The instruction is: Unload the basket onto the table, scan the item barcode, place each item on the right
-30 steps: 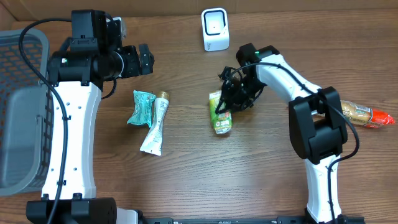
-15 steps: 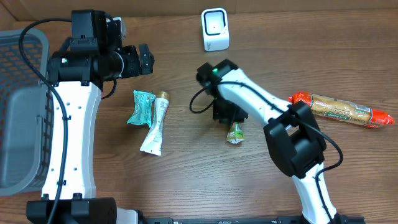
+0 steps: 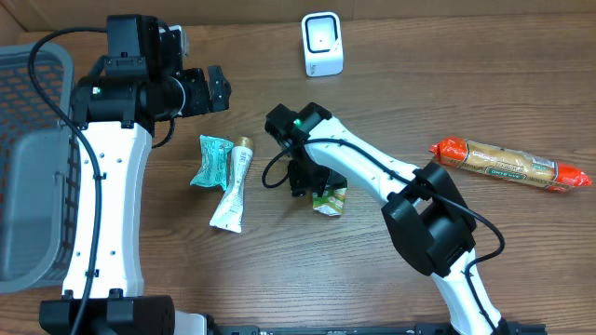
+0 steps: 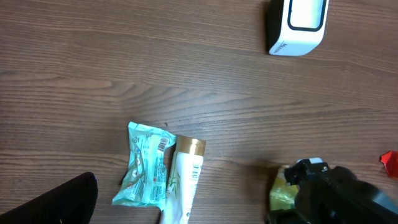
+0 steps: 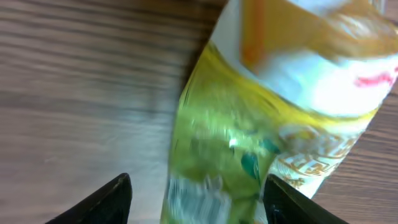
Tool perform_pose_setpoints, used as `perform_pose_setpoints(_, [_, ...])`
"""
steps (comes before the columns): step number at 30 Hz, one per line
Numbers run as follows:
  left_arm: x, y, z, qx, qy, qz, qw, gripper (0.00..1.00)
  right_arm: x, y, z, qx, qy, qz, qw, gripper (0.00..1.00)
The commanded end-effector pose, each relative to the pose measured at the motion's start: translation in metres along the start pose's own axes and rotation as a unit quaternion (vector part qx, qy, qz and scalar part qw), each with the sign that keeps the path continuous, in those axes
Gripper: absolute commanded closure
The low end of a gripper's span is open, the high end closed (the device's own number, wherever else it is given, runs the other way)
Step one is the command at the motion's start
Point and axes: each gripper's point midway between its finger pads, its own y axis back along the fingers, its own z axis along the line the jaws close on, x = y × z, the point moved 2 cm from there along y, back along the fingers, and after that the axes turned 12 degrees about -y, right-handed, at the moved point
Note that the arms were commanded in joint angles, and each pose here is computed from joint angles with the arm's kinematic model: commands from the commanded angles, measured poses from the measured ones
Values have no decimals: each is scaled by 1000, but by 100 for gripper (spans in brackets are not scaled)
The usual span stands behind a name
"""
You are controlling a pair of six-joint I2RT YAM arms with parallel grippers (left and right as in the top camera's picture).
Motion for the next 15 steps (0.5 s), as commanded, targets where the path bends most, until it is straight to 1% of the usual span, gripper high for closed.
perform_pose_setpoints(1, [-3, 3, -2, 4, -13, -7, 1000, 0, -7, 25, 13, -41, 20, -11, 999, 32])
perform_pose_setpoints(4, [-3, 3, -2, 4, -13, -7, 1000, 0, -26, 42, 1, -23, 8, -49, 999, 31])
perform_pose_setpoints(6, [-3, 3, -2, 4, -13, -7, 1000, 0, -42, 54, -11, -9, -5, -75, 997, 25])
perform_pose_setpoints(7, [-3, 3, -2, 4, -13, -7, 1000, 1, -46, 56, -15, -7, -7, -81, 997, 20])
perform_pose_setpoints(8, [-3, 3, -2, 4, -13, -7, 1000, 0, -53, 58, -19, -5, -10, -89, 996, 13])
perform_pose_setpoints(9, [-3, 3, -2, 4, -13, -7, 1000, 0, -59, 58, -24, -7, -13, -91, 996, 10])
perform_pose_setpoints(12, [-3, 3, -2, 4, -13, -7, 1000, 0, -70, 49, -34, -22, -36, -78, 996, 7])
perform_pose_setpoints(14, [-3, 3, -2, 4, -13, -7, 1000, 0, -71, 43, -33, -44, -43, -56, 997, 7])
perform_pose_setpoints(15, [-3, 3, -2, 4, -13, -7, 1000, 0, -68, 33, -30, -60, -46, -34, 997, 7])
